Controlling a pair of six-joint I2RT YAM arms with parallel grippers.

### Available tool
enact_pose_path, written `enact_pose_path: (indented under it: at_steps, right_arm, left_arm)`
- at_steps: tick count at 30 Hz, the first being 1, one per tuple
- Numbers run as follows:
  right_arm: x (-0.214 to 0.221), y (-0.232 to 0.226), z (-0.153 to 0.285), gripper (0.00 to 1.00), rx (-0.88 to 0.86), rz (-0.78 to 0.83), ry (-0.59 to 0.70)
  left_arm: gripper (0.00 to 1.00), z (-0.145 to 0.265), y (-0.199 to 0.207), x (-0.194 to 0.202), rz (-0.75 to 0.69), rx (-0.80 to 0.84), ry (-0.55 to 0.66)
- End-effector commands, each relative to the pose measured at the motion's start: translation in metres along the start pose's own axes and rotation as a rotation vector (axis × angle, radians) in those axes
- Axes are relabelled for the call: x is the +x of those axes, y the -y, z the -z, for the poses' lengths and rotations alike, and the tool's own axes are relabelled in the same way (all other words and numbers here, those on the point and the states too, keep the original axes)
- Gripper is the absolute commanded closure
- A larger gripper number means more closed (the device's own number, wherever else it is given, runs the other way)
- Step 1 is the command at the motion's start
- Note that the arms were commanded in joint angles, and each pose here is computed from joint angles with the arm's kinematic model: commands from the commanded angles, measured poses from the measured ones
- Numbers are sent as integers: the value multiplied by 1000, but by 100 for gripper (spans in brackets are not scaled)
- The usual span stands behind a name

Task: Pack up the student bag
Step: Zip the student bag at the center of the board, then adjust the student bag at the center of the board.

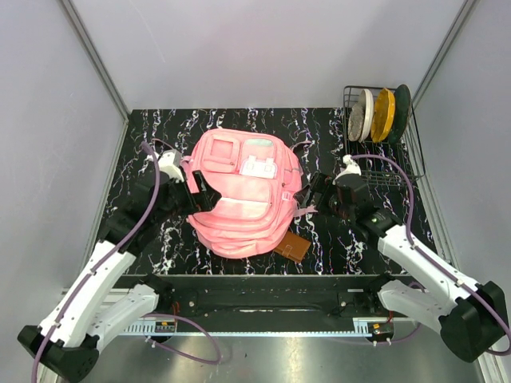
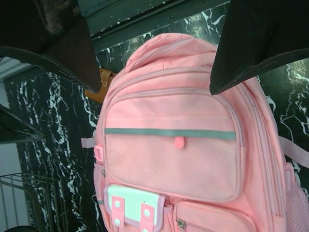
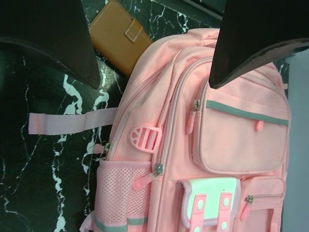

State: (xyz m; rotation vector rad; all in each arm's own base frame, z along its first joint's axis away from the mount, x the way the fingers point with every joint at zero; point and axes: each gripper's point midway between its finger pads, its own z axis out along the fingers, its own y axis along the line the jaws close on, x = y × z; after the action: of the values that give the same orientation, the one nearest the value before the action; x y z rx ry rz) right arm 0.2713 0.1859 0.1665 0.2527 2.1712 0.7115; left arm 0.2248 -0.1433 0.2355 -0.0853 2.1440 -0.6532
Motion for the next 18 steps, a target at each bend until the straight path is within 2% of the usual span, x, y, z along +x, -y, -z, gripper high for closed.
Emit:
enact_pose_path:
  at_steps: [1, 3, 6, 7, 12, 13, 16, 18]
  right_arm:
    - [-16, -33, 12, 0, -130, -49, 26]
    - [-17, -40, 13, 1, -159, -84, 30]
    - [-12, -56, 9, 9, -241, -88, -12]
    - [-9, -59, 7, 16, -254, -85, -32]
    - [3, -73, -15, 32, -290, -90, -145]
    - [5, -74, -18, 39, -289, -100, -158]
    - [9, -85, -30, 41, -340, -146, -196]
    - [13, -84, -42, 46, -329, -190, -212]
  left_arm:
    - [1, -3, 5, -35, -76, -19, 102]
    - [1, -7, 6, -39, -100, -22, 101]
    - [1, -19, 8, -38, -129, -19, 60]
    - [1, -23, 8, -37, -136, -23, 50]
    - [1, -41, 16, -32, -132, 14, 2]
    - [1, -44, 15, -31, -124, 13, -3]
    - [1, -52, 8, -19, -102, -5, -35]
    - [1, -56, 4, -9, -92, -8, -55]
